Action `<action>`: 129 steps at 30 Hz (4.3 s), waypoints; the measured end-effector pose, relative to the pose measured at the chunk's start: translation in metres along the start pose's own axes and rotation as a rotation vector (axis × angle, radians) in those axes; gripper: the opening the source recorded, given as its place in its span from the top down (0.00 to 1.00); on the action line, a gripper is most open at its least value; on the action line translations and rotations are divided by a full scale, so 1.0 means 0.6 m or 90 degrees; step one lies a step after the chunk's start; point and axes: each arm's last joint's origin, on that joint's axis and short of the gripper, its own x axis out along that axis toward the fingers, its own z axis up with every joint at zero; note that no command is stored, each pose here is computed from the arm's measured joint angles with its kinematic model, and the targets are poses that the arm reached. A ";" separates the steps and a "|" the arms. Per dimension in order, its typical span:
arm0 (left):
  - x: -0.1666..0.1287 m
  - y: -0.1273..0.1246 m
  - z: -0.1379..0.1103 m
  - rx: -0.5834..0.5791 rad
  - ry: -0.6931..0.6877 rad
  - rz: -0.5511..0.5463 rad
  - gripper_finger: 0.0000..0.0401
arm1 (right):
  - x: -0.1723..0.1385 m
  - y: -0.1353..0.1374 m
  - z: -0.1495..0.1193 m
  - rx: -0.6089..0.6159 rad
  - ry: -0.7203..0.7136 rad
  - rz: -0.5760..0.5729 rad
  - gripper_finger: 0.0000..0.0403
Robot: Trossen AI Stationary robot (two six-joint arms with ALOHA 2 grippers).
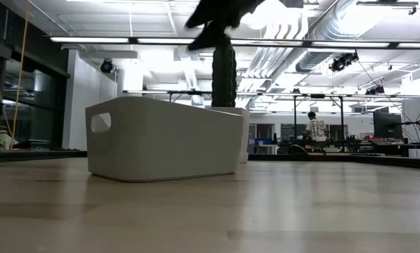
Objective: Pick and place USB-C Cables
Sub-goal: Put the pink and black charger cable into the gray bin
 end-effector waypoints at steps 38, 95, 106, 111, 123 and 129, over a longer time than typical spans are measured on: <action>0.000 0.001 0.000 0.000 -0.002 0.015 1.00 | -0.468 0.087 -0.040 0.014 -0.290 -0.050 0.28; 0.000 0.002 0.000 0.000 -0.003 0.026 1.00 | -0.428 0.080 -0.166 0.025 -0.554 -0.041 0.28; 0.000 0.002 0.000 0.000 -0.003 0.026 1.00 | -0.428 0.080 -0.166 0.025 -0.554 -0.041 0.28; 0.000 0.002 0.000 0.000 -0.003 0.026 1.00 | -0.427 0.081 -0.166 0.072 -0.551 -0.005 0.28; 0.000 0.002 0.000 0.000 -0.003 0.026 1.00 | -0.388 0.092 -0.214 0.459 -0.239 0.209 0.28; 0.000 0.002 0.000 0.000 -0.003 0.026 1.00 | -0.365 0.125 -0.283 0.702 0.104 0.172 0.28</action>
